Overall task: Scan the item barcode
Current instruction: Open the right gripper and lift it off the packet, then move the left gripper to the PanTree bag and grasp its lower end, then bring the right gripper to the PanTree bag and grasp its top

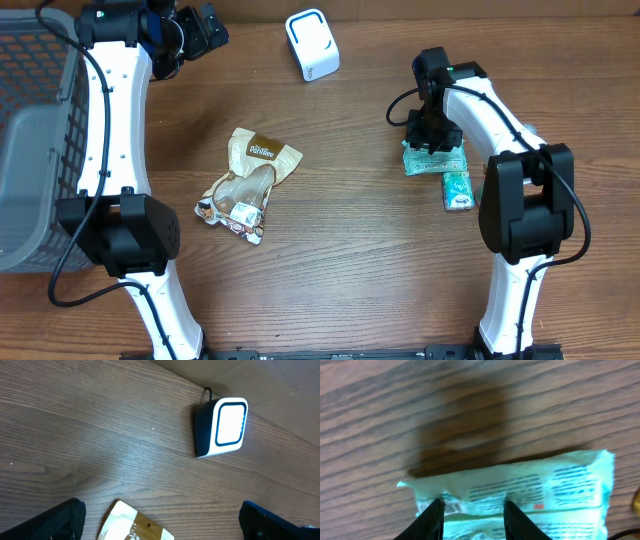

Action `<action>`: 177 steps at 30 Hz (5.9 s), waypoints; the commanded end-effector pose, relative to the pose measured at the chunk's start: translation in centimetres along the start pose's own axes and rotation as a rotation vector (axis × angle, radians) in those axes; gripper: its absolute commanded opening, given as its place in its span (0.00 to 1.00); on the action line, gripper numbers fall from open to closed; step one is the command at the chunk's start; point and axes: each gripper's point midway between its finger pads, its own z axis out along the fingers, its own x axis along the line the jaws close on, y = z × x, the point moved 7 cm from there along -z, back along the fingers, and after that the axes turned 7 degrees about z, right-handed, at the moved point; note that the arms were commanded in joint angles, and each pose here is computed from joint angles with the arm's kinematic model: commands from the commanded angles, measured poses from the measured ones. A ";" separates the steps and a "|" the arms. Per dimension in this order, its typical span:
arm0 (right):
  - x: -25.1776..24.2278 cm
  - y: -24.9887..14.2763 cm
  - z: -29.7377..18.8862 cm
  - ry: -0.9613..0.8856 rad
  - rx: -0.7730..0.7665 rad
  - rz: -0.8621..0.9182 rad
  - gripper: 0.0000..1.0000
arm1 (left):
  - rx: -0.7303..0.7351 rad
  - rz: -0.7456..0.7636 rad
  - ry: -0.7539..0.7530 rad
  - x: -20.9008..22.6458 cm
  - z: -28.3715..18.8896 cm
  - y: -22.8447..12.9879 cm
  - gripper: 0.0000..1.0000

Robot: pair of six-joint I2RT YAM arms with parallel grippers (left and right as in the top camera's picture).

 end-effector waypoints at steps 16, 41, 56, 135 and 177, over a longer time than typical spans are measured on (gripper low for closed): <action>6.5 -2.5 -4.3 0.371 0.168 -0.080 1.00 | -0.023 0.012 -0.011 -0.4 -0.9 0.3 1.00; 8.2 0.3 -4.7 0.466 -0.004 -0.101 1.00 | 0.010 -0.006 -0.048 -0.9 -0.9 -0.2 1.00; 8.2 0.3 -4.7 0.466 -0.004 -0.101 1.00 | 0.290 0.085 0.121 1.5 -1.1 -5.3 0.04; 14.0 -4.1 -4.7 0.494 -0.002 -0.255 1.00 | 0.929 0.216 0.158 -1.7 0.2 -22.3 0.04; 19.2 -12.9 1.6 0.713 0.298 -0.535 0.57 | 0.866 0.207 0.143 1.9 8.5 -29.1 0.04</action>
